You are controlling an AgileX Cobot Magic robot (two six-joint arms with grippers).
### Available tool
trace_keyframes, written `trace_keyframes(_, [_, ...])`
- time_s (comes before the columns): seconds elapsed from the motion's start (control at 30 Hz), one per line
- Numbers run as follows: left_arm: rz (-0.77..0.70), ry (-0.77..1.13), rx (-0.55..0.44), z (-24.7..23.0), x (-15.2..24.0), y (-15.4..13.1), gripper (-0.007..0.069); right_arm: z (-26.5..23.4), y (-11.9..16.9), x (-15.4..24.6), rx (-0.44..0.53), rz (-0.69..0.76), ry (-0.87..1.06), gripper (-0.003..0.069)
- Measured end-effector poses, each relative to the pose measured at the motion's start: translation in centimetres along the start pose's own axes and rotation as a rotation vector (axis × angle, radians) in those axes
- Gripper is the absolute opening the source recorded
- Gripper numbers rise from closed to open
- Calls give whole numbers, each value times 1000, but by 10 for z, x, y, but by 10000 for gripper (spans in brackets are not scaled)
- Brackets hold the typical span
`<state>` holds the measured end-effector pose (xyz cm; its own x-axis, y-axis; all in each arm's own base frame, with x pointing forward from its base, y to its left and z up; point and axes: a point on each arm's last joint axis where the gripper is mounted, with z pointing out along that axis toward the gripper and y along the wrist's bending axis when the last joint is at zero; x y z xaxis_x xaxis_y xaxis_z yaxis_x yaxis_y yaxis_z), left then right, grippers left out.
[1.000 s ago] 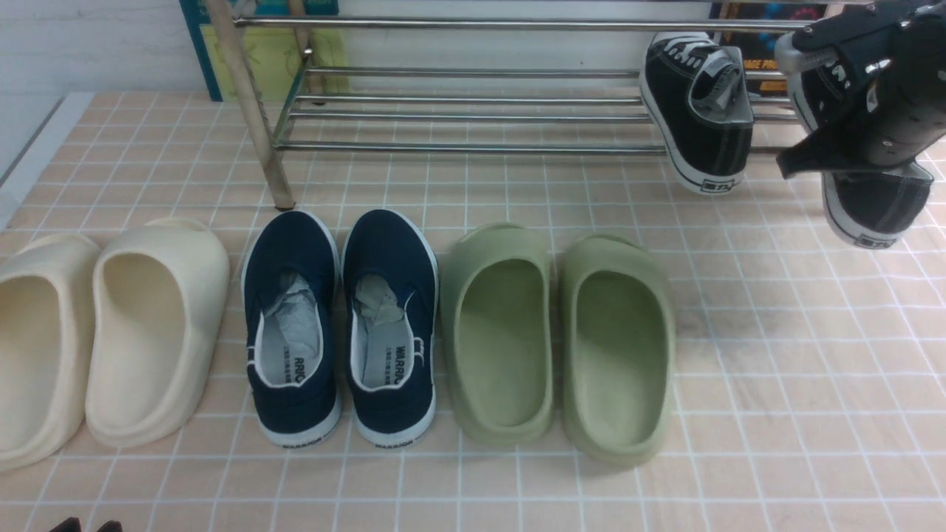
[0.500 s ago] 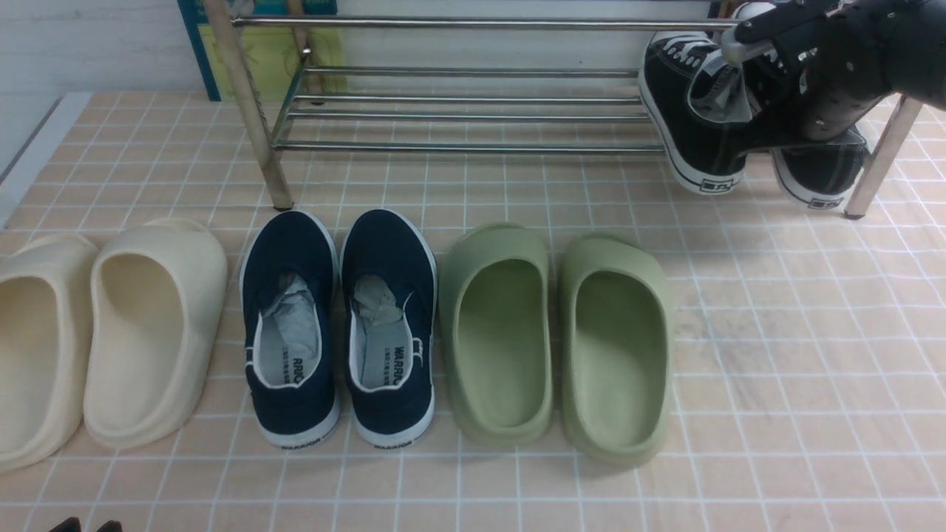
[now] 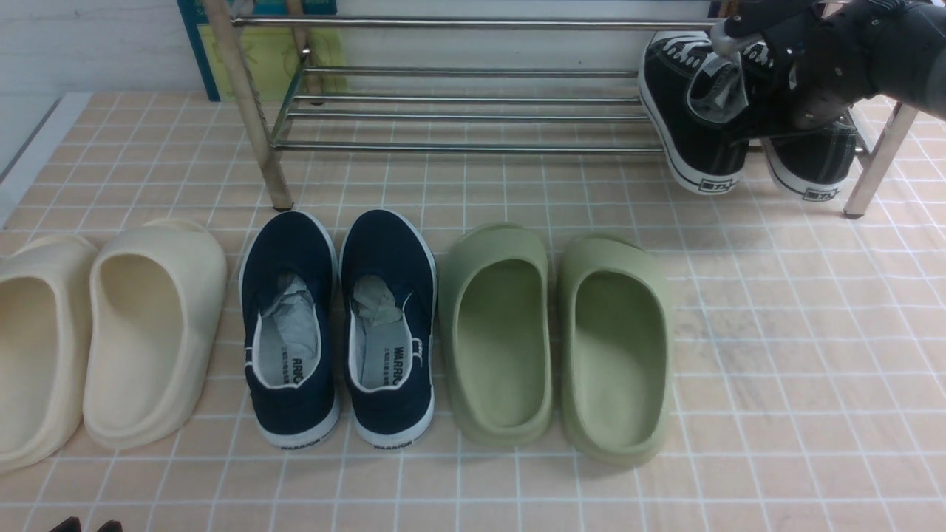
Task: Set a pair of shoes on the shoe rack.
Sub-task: Use the right arm to put a shoe into the shoe rack
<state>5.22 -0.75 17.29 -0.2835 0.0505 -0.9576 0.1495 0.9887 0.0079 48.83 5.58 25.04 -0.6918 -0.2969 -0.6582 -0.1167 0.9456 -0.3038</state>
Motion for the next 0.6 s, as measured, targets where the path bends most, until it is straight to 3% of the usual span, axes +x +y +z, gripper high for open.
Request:
trace_keyframes(0.17, [0, 0, 0, 0, 0, 0, 239, -11, -4, -1, 14, 6, 33, 385])
trace_keyframes(0.3, [0, 0, 0, 0, 0, 0, 239, -36, -13, -8, 27, 27, 31, 417])
trace_keyframes(0.53, [0, 0, 0, 0, 0, 0, 239, -103, -37, -17, 33, 103, 40, 359])
trace_keyframes(0.6, [0, 0, 0, 0, 0, 0, 239, -111, -47, -9, 23, 104, 98, 265])
